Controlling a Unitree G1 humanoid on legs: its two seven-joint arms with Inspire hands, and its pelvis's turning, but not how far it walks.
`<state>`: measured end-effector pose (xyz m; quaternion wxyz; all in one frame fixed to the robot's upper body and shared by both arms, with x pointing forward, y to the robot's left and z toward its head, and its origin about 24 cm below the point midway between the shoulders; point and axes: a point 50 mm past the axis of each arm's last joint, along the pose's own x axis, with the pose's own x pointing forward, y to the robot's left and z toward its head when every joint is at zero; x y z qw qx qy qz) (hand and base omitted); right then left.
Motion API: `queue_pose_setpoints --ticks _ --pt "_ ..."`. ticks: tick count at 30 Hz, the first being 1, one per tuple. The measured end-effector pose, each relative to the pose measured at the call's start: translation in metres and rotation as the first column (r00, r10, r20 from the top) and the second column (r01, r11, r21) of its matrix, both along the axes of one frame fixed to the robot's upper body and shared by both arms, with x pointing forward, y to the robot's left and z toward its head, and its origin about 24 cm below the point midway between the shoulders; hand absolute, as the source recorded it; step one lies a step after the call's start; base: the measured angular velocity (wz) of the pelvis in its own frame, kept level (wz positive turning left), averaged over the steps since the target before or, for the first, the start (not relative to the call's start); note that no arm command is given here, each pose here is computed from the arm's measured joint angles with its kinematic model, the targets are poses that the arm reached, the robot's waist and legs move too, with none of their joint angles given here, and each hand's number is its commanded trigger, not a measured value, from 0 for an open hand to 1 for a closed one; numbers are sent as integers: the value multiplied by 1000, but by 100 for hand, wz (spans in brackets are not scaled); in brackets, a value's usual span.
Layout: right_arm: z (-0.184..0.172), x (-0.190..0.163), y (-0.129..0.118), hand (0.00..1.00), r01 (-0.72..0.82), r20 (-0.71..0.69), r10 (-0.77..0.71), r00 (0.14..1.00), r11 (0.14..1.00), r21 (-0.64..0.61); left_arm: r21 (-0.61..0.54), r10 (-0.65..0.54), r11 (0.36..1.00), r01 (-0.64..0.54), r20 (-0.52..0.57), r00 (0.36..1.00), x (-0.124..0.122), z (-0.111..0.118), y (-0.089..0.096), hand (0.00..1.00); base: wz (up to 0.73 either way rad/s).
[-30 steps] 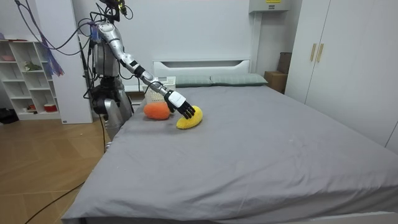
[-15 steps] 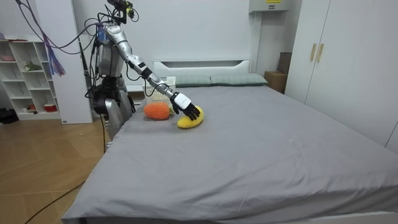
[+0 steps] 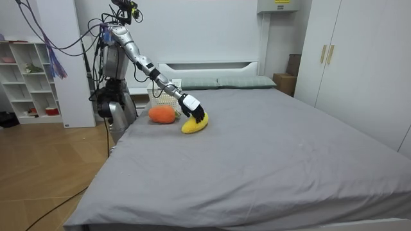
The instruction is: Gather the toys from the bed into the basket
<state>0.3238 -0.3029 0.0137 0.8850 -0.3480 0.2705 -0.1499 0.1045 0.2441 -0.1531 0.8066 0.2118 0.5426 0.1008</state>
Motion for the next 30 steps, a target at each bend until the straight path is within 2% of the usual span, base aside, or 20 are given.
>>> queue_pose_setpoints --ticks 12,22,26,30 --pt "-15 -12 -1 100 -70 -102 63 993 995 -66 10 -3 1000 3 -4 1000 -1 2 8 0 3" --pt "-33 -30 -6 100 -65 -159 52 986 995 -80 12 -18 1000 19 -31 999 -10 0 9 0 7" --pt "-29 -28 -6 100 -69 -142 57 988 994 -81 19 -9 1000 10 -50 999 -19 -1 12 0 1" --pt "-12 -11 4 100 -104 -36 102 994 992 -65 34 0 999 3 -70 998 -30 -2 16 0 -11"
